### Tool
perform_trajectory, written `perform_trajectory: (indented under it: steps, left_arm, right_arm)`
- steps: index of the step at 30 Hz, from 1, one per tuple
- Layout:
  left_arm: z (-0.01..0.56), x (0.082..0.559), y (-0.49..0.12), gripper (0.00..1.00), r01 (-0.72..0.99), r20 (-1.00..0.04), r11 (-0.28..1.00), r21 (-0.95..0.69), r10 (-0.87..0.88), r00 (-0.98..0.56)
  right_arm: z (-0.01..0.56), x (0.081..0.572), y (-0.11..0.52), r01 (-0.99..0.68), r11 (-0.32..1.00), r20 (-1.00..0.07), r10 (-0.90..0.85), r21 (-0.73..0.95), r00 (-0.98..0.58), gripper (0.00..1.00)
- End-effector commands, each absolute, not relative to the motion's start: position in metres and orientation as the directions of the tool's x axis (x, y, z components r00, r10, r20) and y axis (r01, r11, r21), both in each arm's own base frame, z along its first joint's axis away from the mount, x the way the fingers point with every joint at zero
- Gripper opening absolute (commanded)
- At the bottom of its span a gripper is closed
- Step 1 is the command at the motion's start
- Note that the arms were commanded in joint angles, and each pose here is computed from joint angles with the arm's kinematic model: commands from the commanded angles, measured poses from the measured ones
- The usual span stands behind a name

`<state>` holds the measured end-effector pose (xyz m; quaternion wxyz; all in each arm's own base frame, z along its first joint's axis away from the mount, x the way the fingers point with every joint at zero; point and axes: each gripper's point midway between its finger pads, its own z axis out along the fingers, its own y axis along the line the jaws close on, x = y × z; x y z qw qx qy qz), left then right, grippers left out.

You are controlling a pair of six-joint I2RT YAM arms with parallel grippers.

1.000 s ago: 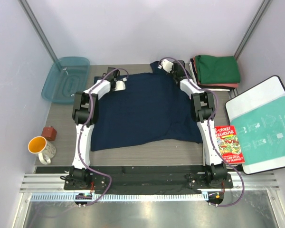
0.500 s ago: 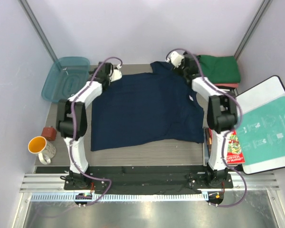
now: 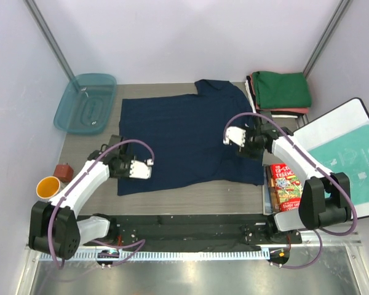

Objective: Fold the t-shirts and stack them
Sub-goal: Fold the tshirt

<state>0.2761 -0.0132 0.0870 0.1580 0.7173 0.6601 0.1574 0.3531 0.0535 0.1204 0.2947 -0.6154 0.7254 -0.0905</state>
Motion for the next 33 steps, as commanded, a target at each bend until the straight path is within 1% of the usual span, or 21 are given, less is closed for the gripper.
perform_trajectory:
  steps: [1, 5, 6, 8, 10, 13, 15, 17, 21, 22, 27, 33]
  left_arm:
    - [0.087, 0.236, -0.024, 0.51, 0.921, -0.035, -0.216, 0.323, 0.970, 0.240]
    - [0.085, 0.217, -0.020, 0.53, 0.936, -0.031, -0.260, 0.239, 0.961, 0.275]
    - [0.089, 0.216, -0.020, 0.54, 0.936, -0.031, -0.266, 0.230, 0.959, 0.281]
    - [0.088, 0.206, -0.020, 0.56, 0.942, -0.042, -0.285, 0.176, 0.954, 0.297]
    - [0.085, 0.205, -0.019, 0.57, 0.942, -0.036, -0.292, 0.167, 0.953, 0.301]
    - [0.078, 0.208, -0.016, 0.57, 0.937, -0.009, -0.303, 0.173, 0.951, 0.309]
    - [0.075, 0.209, -0.016, 0.57, 0.938, -0.003, -0.301, 0.173, 0.952, 0.307]
    - [0.076, 0.210, -0.020, 0.57, 0.940, -0.006, -0.294, 0.174, 0.954, 0.299]
    - [0.079, 0.212, -0.021, 0.57, 0.944, -0.008, -0.279, 0.177, 0.959, 0.285]
    - [0.080, 0.212, -0.017, 0.57, 0.945, 0.017, -0.278, 0.174, 0.960, 0.279]
    - [0.082, 0.214, -0.016, 0.56, 0.945, 0.023, -0.273, 0.179, 0.962, 0.273]
    - [0.081, 0.212, -0.013, 0.57, 0.948, 0.036, -0.274, 0.161, 0.962, 0.272]
  right_arm:
    - [0.098, 0.294, 0.044, -0.937, 0.237, -0.285, -0.945, -0.258, -0.160, 0.74]
    - [0.088, 0.290, 0.031, -0.913, 0.378, -0.282, -0.902, -0.155, -0.326, 0.74]
    - [0.090, 0.291, 0.030, -0.904, 0.412, -0.298, -0.882, -0.116, -0.364, 0.74]
    - [0.080, 0.291, 0.019, -0.871, 0.491, -0.291, -0.839, -0.036, -0.461, 0.75]
    - [0.071, 0.297, 0.014, -0.853, 0.522, -0.288, -0.815, 0.010, -0.503, 0.75]
    - [0.063, 0.310, 0.003, -0.826, 0.563, -0.293, -0.786, 0.024, -0.544, 0.74]
    - [0.062, 0.319, 0.005, -0.820, 0.572, -0.305, -0.776, 0.027, -0.552, 0.69]
    - [0.062, 0.324, 0.007, -0.819, 0.572, -0.308, -0.771, 0.049, -0.557, 0.66]
    - [0.065, 0.322, 0.011, -0.832, 0.551, -0.317, -0.778, 0.069, -0.542, 0.66]
    - [0.065, 0.322, 0.011, -0.835, 0.545, -0.315, -0.782, 0.072, -0.537, 0.66]
    - [0.062, 0.302, 0.009, -0.850, 0.510, -0.263, -0.809, 0.133, -0.526, 0.62]
    - [0.051, 0.273, 0.008, -0.860, 0.460, -0.199, -0.842, 0.218, -0.501, 0.61]
